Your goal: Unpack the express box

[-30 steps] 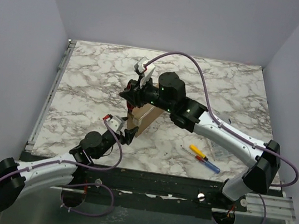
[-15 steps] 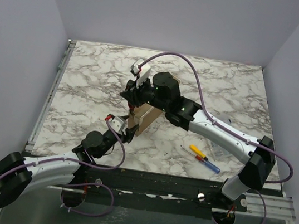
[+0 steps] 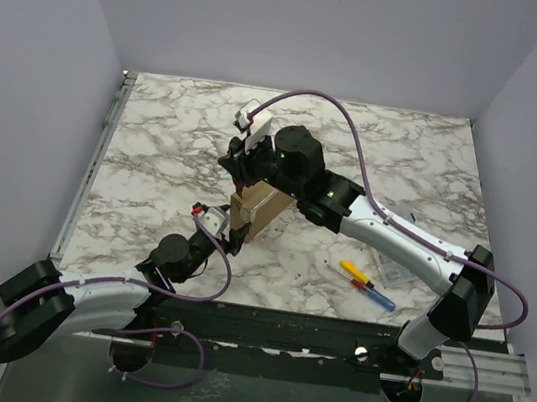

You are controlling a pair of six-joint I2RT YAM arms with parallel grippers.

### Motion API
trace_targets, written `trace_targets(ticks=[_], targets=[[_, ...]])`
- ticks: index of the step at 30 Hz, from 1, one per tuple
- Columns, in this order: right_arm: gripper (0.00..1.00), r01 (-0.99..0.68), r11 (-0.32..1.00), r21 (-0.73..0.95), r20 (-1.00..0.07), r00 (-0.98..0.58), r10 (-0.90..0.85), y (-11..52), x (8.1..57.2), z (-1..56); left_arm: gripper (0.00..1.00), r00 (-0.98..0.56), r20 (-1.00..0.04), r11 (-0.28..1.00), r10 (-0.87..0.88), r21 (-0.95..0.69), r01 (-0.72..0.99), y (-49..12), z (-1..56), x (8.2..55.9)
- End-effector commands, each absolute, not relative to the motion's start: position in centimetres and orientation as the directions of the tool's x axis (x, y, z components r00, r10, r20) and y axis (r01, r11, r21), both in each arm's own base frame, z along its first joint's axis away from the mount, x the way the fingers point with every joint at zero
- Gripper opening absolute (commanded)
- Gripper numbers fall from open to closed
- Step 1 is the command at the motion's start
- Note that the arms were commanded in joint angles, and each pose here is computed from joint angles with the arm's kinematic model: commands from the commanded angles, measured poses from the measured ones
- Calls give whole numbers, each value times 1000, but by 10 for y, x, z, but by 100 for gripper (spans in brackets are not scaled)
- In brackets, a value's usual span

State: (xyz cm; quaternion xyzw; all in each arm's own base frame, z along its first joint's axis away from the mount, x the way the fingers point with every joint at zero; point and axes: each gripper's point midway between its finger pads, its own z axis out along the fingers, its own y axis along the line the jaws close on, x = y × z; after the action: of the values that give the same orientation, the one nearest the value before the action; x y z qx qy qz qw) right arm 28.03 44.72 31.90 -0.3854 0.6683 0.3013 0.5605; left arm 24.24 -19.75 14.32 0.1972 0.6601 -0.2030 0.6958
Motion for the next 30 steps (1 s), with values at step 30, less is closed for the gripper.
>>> trace_targets(ticks=[30], targets=[[1, -816, 577, -20, -985, -82, -151, 456, 292, 323, 51, 44, -996, 827, -77, -40, 560, -208, 144, 248]])
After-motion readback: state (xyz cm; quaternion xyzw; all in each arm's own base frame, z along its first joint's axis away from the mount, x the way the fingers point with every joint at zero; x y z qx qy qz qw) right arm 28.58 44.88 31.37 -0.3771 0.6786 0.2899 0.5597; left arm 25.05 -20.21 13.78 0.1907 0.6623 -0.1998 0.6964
